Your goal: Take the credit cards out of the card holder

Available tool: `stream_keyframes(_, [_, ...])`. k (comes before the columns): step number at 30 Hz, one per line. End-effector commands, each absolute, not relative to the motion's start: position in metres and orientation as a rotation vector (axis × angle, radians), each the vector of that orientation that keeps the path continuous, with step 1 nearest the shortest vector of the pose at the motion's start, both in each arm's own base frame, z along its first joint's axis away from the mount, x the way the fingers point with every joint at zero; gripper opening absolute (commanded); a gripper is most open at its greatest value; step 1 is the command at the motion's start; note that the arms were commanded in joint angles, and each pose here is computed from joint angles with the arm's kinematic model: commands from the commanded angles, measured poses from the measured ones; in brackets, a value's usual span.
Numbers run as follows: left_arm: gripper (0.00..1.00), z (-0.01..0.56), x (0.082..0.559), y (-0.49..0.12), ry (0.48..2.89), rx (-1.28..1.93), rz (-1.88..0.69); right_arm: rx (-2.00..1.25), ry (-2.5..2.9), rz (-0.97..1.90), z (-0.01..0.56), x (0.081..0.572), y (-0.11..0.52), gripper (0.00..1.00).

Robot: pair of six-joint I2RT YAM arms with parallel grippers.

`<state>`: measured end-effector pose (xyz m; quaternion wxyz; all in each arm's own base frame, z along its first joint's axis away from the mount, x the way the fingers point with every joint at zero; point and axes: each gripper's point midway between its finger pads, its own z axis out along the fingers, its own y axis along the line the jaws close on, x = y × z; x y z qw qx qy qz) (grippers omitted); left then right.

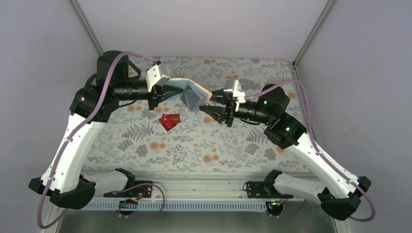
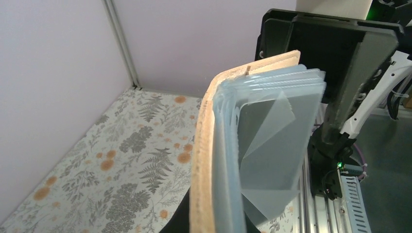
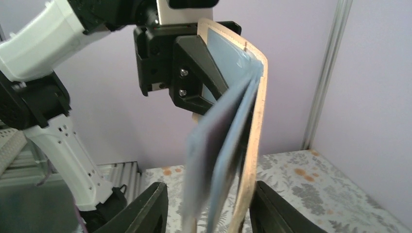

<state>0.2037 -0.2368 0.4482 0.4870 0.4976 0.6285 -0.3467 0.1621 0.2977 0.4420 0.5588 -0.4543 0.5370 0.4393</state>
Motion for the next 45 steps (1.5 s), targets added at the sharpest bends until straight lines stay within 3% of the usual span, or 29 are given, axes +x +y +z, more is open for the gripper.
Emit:
stream_keyframes(1, [0.03,0.460,0.196,-0.237,1.472,1.219,-0.849,-1.059,1.274,0.983,0.444,0.170,0.300,0.41])
stream_keyframes(14, [0.02,0.467,0.178,-0.236,1.412,1.271,-0.894,-1.026,1.282,0.911,0.447,0.177,0.292,0.33])
stream_keyframes(18, [0.02,0.468,0.176,-0.236,1.403,1.277,-0.893,-1.032,1.316,0.868,0.436,0.181,0.288,0.43])
stream_keyframes(26, [0.02,0.467,0.177,-0.236,1.407,1.277,-0.891,-1.051,1.308,0.878,0.435,0.177,0.286,0.49])
stream_keyframes(30, [0.02,0.466,0.177,-0.236,1.408,1.277,-0.890,-1.045,1.292,0.865,0.440,0.174,0.280,0.64])
stream_keyframes(32, [0.02,0.466,0.177,-0.236,1.409,1.276,-0.891,-1.033,1.288,0.862,0.443,0.174,0.277,0.67])
stream_keyframes(37, [0.02,0.464,0.179,-0.236,1.418,1.273,-0.891,-1.035,1.288,0.894,0.446,0.174,0.281,0.54])
stream_keyframes(45, [0.02,0.464,0.178,-0.237,1.415,1.274,-0.894,-1.021,1.283,0.913,0.450,0.179,0.287,0.54])
